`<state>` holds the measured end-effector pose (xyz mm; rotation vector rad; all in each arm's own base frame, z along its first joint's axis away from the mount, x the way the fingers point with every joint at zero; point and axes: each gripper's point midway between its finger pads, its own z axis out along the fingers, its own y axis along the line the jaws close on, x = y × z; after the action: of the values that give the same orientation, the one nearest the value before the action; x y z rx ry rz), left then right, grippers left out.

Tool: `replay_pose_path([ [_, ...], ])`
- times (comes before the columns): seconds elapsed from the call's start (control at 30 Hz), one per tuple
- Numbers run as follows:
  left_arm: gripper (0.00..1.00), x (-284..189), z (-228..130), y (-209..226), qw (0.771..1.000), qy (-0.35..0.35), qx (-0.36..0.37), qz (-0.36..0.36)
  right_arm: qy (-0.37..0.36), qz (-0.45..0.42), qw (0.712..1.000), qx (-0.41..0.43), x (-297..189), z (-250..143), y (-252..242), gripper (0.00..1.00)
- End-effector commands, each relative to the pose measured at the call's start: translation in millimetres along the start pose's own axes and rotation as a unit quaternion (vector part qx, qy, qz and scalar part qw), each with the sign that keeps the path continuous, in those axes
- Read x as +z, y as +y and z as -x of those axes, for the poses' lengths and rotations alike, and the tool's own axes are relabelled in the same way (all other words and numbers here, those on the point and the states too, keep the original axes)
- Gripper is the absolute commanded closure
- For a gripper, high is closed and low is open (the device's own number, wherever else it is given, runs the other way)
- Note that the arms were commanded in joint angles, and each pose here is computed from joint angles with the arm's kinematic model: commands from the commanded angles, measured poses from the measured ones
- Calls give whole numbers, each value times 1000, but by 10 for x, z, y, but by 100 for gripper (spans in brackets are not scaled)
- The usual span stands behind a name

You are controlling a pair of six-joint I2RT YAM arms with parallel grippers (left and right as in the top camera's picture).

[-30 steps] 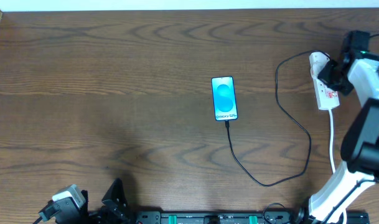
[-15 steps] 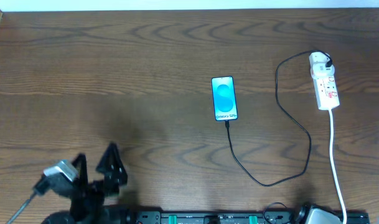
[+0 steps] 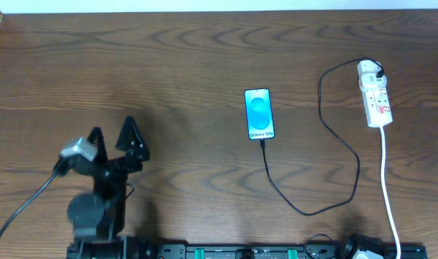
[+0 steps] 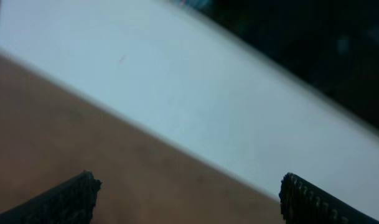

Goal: Plug charger to phone and switch on socket

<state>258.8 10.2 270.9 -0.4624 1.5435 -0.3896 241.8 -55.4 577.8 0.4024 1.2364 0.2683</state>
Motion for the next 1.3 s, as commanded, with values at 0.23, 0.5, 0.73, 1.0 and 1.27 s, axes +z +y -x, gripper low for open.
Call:
replay_pose_path([
  [0.23,7,487,-742,291,989,144,-6,42,-23,26,999,-28,-773,145,305,76],
  [0.5,7,342,-517,-12,993,113,10,-28,-73,51,994,-56,-1590,212,520,76],
  [0.73,7,-210,-364,-102,994,79,49,-50,-95,64,991,-65,-2041,155,611,80],
  [1.0,7,-570,-335,-144,994,63,54,-65,-69,158,981,-88,-2282,-66,940,79],
  [1.27,7,-587,-440,-69,991,82,91,-54,-121,199,966,-111,-2725,28,1146,71],
])
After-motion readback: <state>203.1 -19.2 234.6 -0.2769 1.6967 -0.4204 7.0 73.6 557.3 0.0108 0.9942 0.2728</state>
